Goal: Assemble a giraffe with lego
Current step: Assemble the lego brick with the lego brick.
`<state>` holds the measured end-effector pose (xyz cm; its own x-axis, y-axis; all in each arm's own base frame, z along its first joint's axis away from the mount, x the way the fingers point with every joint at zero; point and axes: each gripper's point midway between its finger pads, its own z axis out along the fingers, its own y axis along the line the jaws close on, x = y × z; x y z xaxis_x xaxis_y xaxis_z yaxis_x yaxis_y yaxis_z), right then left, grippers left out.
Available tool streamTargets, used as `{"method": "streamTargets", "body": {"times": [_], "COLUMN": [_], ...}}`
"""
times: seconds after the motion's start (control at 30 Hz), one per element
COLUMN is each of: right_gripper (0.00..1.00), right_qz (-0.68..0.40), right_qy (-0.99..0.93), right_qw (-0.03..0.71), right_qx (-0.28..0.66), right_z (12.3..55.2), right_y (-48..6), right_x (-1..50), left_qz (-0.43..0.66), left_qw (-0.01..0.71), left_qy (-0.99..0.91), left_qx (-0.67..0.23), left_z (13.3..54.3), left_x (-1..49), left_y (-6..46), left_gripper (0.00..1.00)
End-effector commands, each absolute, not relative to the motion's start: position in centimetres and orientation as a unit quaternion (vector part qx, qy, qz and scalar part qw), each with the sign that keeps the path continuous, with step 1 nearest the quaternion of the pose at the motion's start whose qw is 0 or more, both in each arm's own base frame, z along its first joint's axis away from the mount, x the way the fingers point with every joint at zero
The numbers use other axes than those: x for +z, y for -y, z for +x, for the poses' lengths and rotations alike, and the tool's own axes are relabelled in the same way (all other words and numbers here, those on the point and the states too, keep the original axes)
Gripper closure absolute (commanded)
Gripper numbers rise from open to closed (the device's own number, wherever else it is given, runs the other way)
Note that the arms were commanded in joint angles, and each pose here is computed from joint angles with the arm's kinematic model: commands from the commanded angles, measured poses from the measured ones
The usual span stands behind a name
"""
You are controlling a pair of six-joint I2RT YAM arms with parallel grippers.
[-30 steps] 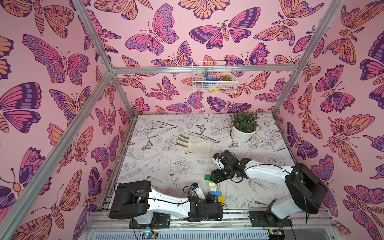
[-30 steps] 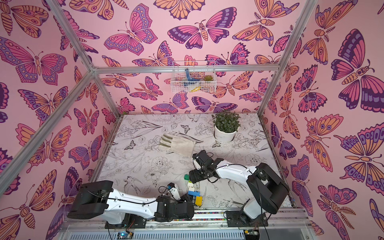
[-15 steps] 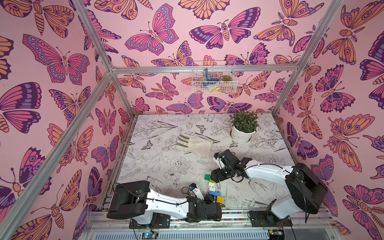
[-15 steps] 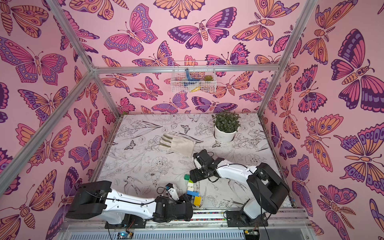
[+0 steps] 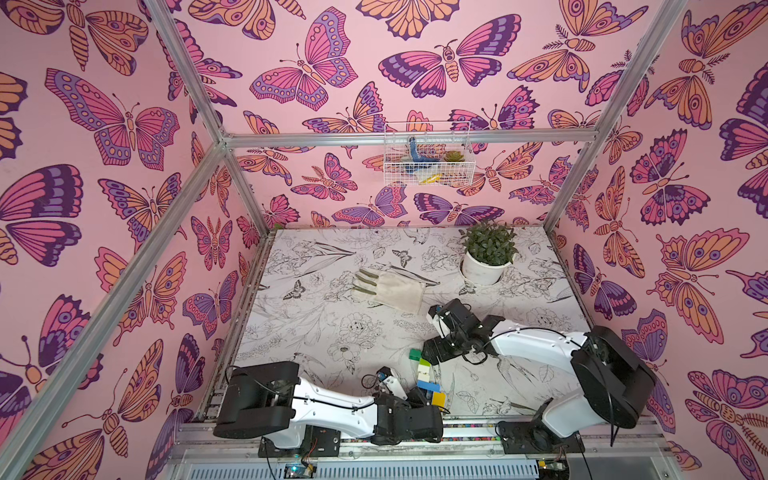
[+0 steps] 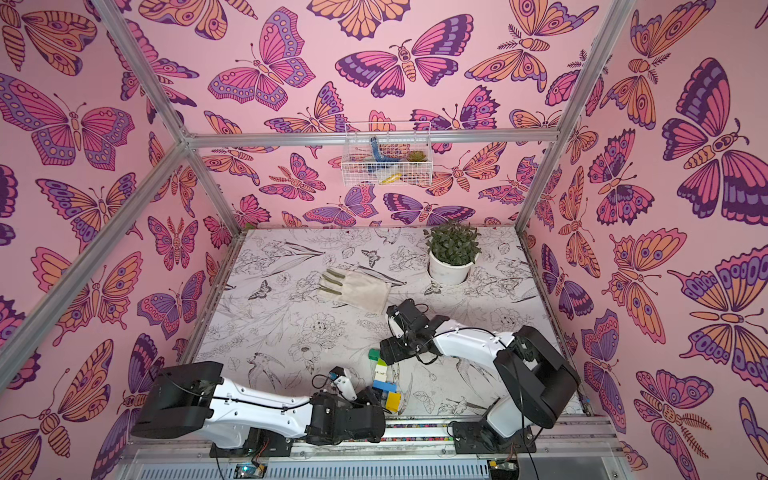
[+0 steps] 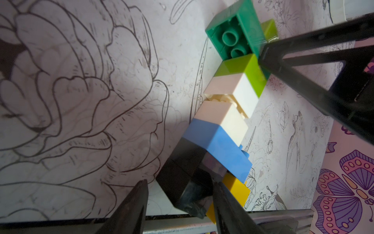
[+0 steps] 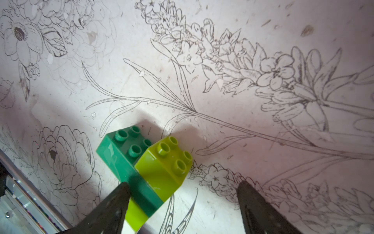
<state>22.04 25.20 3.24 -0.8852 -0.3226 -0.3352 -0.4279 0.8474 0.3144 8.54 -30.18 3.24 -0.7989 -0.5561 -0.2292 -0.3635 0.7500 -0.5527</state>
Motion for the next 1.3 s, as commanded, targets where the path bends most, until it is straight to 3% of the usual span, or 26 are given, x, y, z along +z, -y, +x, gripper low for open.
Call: {"method": "streamTargets", "body": {"times": [0.0,0.53,1.27], "right_gripper": [0.14,0.14,0.14], "right_qz": [-0.192,-0.186,-0.178], "right_qy": [-0.969,-0.97,-0.971], "right_qw": [0.098,0.102,0.066], "right_qx": [0.123,0.119,0.141], "right_z": [20.6,21.0,17.9], "right_y": [-21.6,-21.1,-21.1], "right_x": [0.4,0.7,-0.7], "left_qz": [-0.247,-0.249,-0.252], "left_qw": [0.205,0.207,0.212], "left_qy": [-0.925,-0.925,-0.921], "left_qx": [-0.202,-0.198,-0.209], "left_z": [8.5,8.5,9.0], "left_x": [1.6,1.4,1.2], "left_y": [27.6,27.8,28.3], "left_gripper": [0.44,0.44,0.44]}}
